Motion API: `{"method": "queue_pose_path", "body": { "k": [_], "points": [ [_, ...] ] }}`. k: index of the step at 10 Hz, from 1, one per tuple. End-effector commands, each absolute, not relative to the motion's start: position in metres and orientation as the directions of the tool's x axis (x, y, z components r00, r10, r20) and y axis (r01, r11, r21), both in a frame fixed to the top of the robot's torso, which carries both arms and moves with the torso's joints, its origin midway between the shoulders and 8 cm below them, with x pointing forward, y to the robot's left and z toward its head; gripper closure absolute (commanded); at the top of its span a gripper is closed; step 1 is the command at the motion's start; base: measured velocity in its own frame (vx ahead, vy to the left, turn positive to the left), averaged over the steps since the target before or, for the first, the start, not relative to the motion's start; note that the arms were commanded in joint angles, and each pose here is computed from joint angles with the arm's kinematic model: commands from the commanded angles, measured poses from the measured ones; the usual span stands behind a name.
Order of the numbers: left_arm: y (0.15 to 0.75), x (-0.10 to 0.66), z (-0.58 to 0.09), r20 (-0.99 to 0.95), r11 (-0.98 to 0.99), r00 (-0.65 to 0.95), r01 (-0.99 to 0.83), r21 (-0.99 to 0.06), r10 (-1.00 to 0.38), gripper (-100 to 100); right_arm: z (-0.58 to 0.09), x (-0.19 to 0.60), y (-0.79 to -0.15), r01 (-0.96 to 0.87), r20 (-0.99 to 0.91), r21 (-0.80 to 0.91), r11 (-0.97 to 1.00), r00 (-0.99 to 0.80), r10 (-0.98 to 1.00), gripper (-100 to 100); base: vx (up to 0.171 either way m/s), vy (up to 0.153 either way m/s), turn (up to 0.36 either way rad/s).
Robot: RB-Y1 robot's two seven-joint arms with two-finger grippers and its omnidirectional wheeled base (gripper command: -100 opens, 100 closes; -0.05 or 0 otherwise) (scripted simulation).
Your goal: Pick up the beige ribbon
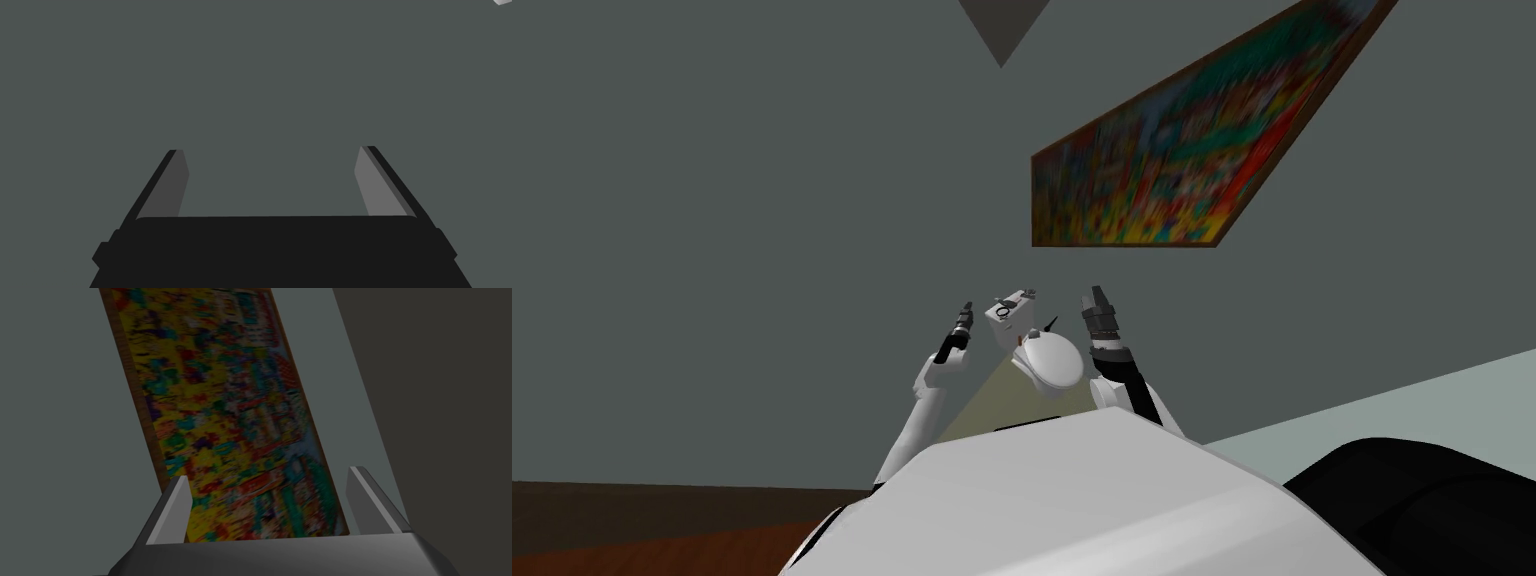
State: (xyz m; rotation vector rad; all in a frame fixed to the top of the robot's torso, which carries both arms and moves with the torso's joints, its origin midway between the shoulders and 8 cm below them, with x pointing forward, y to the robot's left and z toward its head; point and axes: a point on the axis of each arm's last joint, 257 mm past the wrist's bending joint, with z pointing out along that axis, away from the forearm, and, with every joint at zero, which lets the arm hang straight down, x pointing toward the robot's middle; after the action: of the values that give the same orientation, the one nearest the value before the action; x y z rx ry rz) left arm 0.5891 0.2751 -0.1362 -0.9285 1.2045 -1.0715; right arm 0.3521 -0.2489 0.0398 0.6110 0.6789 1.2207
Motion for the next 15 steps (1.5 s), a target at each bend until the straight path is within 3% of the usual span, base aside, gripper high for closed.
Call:
{"method": "queue_pose_path", "body": {
  "k": [1,15],
  "points": [
    [0.275,0.6,-0.148,-0.25,0.252,0.025,0.095,-0.963,-0.968,-100,0.04,0.352,-0.249,-0.63,-0.139,0.74,0.235,0.199,0.97,0,-0.042,-0.032,0.01],
    [0.24,0.679,-0.217,-0.223,0.233,-0.068,-0.235,-0.944,-0.972,-100,0.04,0.352,-0.249,-0.63,-0.139,0.74,0.235,0.199,0.97,0,-0.019,-0.03,0.016]
  ]
}}
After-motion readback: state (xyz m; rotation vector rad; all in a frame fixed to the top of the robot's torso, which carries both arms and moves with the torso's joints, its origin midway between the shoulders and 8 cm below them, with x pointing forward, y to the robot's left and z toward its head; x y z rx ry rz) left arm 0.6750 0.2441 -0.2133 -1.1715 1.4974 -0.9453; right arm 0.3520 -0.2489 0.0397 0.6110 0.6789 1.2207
